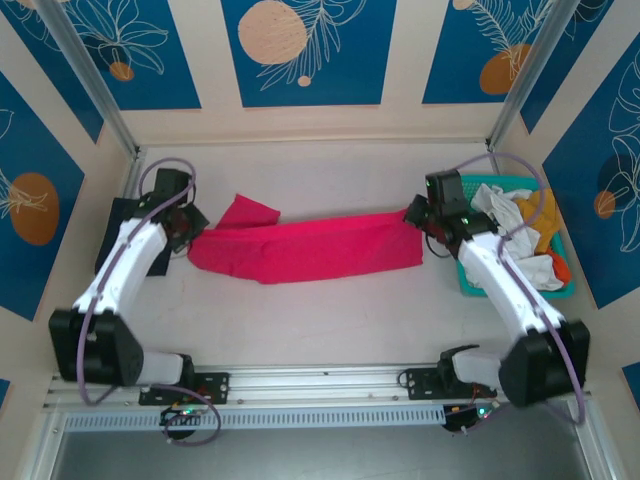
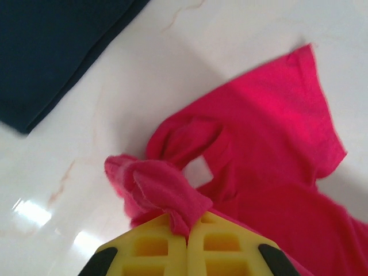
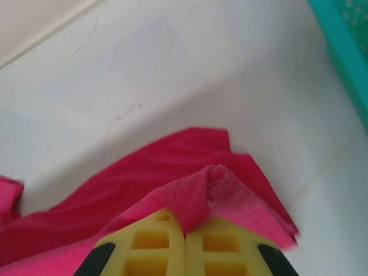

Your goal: Fold and stack the t-shirts

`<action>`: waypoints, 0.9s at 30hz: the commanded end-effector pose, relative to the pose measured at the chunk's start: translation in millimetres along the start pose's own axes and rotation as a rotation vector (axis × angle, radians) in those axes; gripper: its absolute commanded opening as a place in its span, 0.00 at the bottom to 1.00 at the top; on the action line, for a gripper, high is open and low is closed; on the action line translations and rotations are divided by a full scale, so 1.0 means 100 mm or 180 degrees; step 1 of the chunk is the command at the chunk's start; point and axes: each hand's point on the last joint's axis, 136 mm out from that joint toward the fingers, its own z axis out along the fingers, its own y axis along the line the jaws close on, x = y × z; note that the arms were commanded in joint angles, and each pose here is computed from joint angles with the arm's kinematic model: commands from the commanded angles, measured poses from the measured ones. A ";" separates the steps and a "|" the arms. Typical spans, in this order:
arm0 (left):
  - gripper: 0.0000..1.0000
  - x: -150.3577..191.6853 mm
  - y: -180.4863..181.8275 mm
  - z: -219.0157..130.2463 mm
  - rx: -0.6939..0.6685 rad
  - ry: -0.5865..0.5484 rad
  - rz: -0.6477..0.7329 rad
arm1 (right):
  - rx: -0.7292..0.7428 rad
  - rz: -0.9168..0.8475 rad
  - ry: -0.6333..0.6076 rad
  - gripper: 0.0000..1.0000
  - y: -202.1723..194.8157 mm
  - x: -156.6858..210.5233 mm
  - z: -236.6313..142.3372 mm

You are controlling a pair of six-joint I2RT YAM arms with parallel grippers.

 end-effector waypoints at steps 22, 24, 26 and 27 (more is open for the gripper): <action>0.00 -2.45 -1.42 -2.66 0.1559 -0.2375 -0.0195 | -0.1781 -0.0346 -0.2151 0.00 1.70 -2.71 -1.99; 0.00 -2.32 -1.35 -2.62 0.1519 -0.2278 -0.0120 | -0.1742 -0.0357 -0.2096 0.00 1.61 -2.60 -1.97; 0.00 -2.09 -1.26 -2.36 0.1450 -0.2025 -0.0038 | -0.1664 -0.0345 -0.1965 0.00 1.47 -2.40 -1.82; 0.00 -1.92 -1.19 -2.15 0.1423 -0.1841 -0.0030 | -0.1616 -0.0322 -0.1863 0.00 1.37 -2.24 -1.69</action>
